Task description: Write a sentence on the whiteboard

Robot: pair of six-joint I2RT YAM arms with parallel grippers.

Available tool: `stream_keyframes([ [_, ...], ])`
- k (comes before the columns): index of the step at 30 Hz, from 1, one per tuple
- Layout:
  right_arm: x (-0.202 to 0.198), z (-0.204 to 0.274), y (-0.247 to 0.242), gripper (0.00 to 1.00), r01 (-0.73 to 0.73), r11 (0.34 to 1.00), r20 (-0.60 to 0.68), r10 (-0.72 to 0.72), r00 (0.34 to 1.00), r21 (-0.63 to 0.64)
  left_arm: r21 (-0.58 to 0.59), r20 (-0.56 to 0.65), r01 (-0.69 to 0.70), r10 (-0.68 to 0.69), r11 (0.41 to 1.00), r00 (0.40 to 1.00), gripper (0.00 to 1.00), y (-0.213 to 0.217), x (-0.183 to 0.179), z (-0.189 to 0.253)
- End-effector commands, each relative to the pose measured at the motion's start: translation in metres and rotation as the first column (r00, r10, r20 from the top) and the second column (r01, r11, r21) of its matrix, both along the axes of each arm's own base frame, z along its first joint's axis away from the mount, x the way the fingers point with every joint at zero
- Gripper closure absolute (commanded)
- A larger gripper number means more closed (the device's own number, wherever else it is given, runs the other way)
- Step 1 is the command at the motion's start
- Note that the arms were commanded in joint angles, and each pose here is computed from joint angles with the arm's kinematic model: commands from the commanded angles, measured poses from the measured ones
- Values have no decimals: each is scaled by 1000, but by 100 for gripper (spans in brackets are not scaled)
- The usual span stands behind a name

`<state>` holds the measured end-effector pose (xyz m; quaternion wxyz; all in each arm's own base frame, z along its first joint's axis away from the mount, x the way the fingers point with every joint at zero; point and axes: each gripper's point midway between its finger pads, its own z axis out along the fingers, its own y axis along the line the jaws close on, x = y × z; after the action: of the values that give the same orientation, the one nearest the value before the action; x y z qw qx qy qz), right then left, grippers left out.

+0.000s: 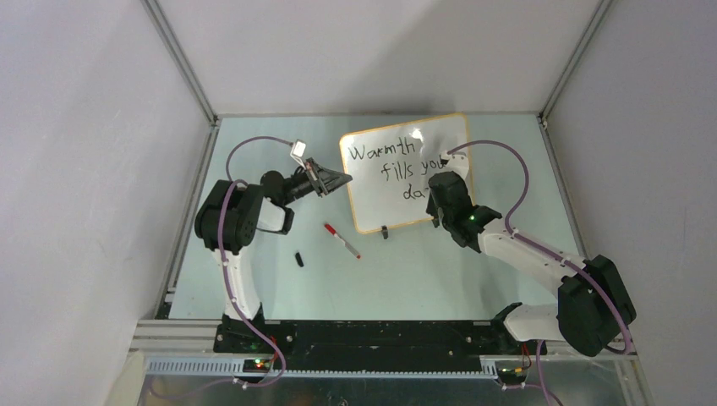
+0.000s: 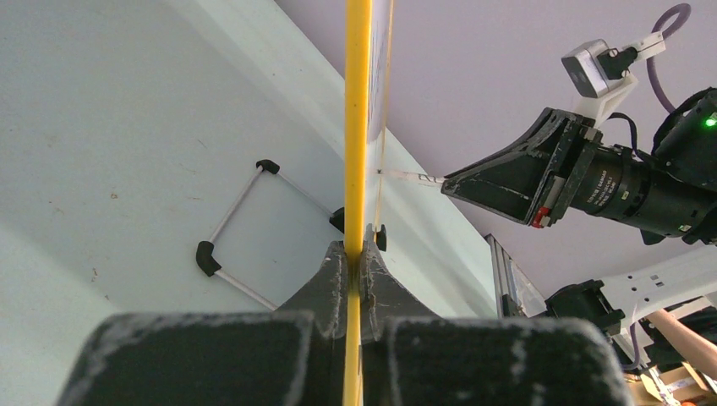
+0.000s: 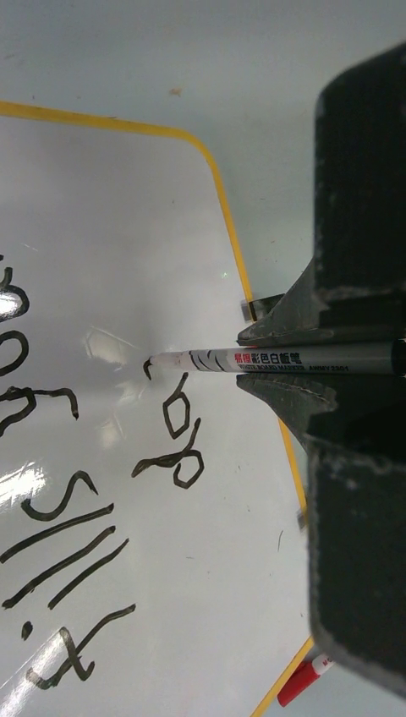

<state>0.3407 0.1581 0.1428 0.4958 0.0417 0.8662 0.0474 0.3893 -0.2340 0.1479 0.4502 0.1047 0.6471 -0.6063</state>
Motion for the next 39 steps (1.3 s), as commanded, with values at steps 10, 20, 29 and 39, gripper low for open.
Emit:
stream_keyframes([
  [10, -7, -9, -1, 100, 6, 1000, -41, -6, 999, -4, -5, 99, 18, -17, 1000, 995, 100, -3, -7, 24],
  [20, -1, -4, -8, 100, 40, 999, -19, -40, 999, 3, -4, 101, 18, -18, 1000, 995, 100, -4, -7, 24],
  [29, 3, 0, -10, 100, 50, 999, 0, -50, 999, 6, -4, 101, 18, -18, 1000, 995, 100, -3, -7, 24],
  [39, 8, 8, -8, 100, 46, 999, 16, -46, 999, 10, -3, 101, 17, -17, 1000, 995, 100, -3, -7, 23],
])
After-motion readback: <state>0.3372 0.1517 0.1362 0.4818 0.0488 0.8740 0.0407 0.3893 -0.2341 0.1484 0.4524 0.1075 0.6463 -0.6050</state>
